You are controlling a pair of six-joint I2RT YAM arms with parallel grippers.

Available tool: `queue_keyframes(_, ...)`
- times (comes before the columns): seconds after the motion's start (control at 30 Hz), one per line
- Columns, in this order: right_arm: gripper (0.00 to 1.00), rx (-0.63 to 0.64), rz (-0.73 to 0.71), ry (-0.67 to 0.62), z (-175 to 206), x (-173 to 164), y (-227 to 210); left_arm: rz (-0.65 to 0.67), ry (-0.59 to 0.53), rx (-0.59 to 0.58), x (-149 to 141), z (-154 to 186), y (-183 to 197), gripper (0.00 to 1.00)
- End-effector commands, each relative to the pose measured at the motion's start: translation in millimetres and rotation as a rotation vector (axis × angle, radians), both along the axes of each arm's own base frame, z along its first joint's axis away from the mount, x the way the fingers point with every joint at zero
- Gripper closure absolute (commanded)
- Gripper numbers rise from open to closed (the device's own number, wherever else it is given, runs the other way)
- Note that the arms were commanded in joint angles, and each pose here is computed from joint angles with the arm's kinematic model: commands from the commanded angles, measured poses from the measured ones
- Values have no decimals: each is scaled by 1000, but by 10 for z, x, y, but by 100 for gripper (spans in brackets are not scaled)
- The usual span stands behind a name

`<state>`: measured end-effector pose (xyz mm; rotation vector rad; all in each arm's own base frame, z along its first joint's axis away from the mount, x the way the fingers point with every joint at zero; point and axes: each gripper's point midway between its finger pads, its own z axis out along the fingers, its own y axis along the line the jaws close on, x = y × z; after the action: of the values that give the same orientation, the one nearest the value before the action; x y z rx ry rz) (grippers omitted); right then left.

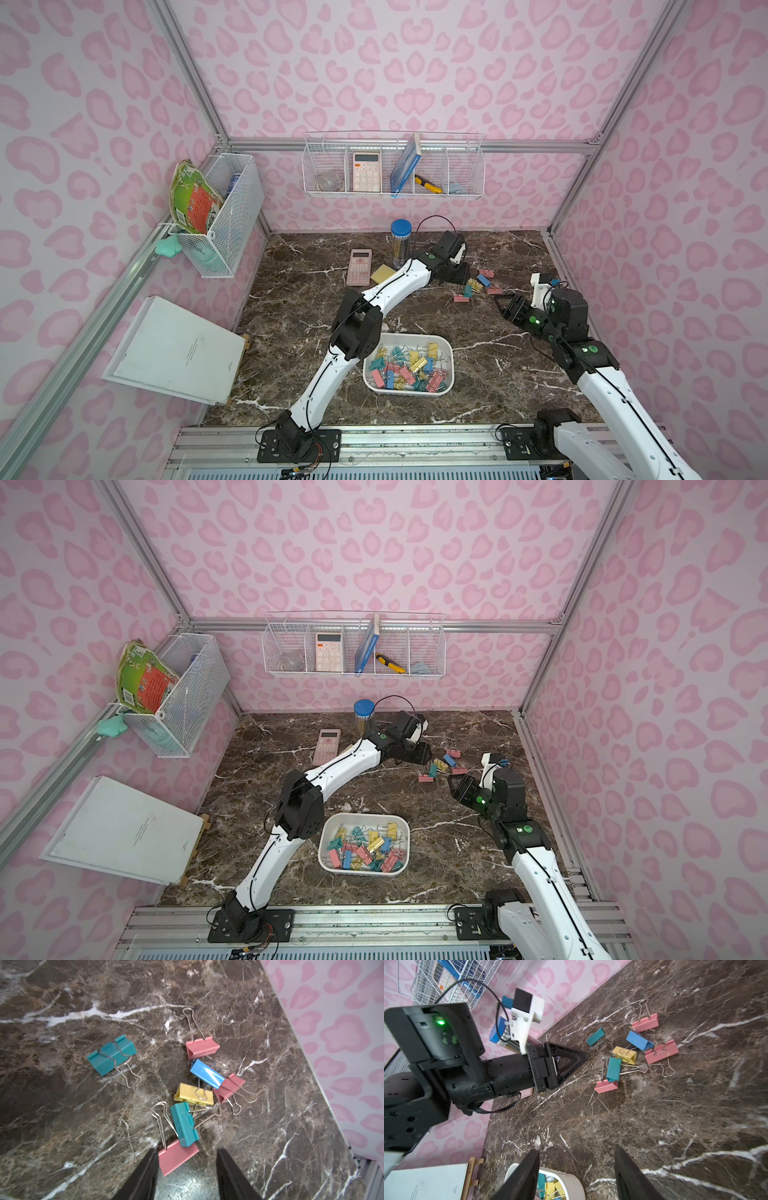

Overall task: Put the binder clips in the storage box
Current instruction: Pick up the binder clip at the center of the board.

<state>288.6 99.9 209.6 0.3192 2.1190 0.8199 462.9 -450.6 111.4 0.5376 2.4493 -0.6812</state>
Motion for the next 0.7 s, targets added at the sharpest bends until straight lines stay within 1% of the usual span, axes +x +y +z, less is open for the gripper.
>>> queue_keyframes(0.0,40,-6,25,-31,42,0,30,-39,9,90,-45,-217,94,53)
queue_keyframes(0.1,40,-2,28,-29,39,-8,36,-77,51,126,-110,-382,103,54)
queue_keyframes(0.17,40,2,27,-29,43,-15,38,-70,76,161,-116,-494,140,53)
queue_keyframes(0.23,40,7,23,-30,40,-23,34,-71,92,171,-125,-578,144,53)
queue_keyframes(0.4,40,13,20,-33,52,-42,30,-92,134,158,-196,-677,112,54)
queue_keyframes(0.47,40,16,18,-34,53,-46,29,-132,159,131,-264,-705,53,53)
queue_keyframes(0.53,40,18,18,-35,57,-47,31,-168,174,117,-326,-731,6,51)
queue_keyframes(0.67,40,24,22,-35,71,-56,40,-161,180,179,-359,-862,83,45)
